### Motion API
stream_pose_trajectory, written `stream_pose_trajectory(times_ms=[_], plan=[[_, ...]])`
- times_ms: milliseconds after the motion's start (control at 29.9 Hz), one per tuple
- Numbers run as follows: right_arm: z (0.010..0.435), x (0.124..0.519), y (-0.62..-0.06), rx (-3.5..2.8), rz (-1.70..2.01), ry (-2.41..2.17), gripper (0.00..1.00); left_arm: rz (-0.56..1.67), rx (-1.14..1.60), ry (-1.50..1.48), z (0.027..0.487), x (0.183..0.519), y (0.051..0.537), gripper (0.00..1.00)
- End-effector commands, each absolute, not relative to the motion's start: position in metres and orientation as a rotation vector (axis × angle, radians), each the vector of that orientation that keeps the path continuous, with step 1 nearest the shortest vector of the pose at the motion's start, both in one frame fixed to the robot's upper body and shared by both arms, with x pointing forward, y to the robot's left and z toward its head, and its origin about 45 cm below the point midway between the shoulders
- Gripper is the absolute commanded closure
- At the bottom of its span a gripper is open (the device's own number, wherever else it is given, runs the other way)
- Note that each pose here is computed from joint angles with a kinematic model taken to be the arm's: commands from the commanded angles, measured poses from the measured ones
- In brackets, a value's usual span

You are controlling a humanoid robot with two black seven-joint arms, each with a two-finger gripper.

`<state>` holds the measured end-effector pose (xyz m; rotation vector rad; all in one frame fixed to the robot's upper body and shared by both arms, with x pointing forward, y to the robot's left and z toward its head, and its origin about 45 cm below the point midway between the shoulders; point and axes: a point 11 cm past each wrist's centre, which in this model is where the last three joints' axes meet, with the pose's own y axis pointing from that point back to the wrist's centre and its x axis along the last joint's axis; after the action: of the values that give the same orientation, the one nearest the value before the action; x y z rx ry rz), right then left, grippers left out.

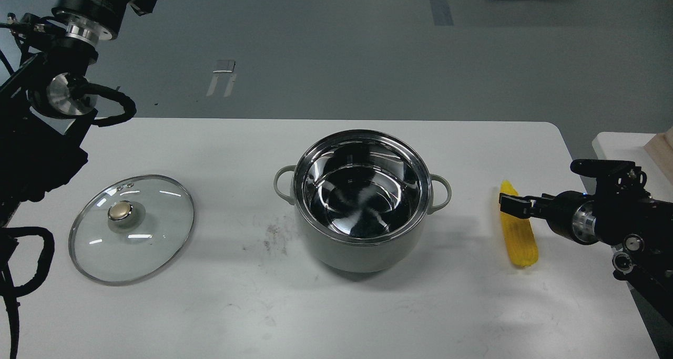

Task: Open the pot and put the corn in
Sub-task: 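Reach the right gripper down and grasp the yellow corn cob, then lift the corn and carry it over the open pot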

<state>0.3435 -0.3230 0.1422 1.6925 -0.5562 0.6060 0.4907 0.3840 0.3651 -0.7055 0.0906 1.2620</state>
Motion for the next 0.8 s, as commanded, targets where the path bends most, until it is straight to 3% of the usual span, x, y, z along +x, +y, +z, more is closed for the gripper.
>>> stream_pose_trajectory(times_ms=[0,234,368,401,535,769], plan=[[0.132,0.338,-0.317,1.698,0.578,-0.551,0.29,1.263,-0.702,0.092,0.364,0.49,0.384,0.02],[0.122,0.333,-0.317,1.659,0.536,-0.555,0.51,1.272,-0.683,0.106,0.353,0.488,0.385,0.02],[0.127,0.337,-0.317,1.647,0.538,-0.571,0.84,1.275,-0.681,0.102,0.354,0.488,0.388,0.02],[0.128,0.338,-0.316,1.649,0.539,-0.575,0.88,1.275,-0.681,0.102,0.354,0.488,0.388,0.02],[0.154,0.355,-0.309,1.669,0.599,-0.631,0.99,1.279,-0.681,0.098,0.355,0.487,0.39,0.02],[0.254,0.393,-0.265,1.787,0.837,-0.842,1.0,1.275,-0.682,0.098,0.356,0.487,0.389,0.02]])
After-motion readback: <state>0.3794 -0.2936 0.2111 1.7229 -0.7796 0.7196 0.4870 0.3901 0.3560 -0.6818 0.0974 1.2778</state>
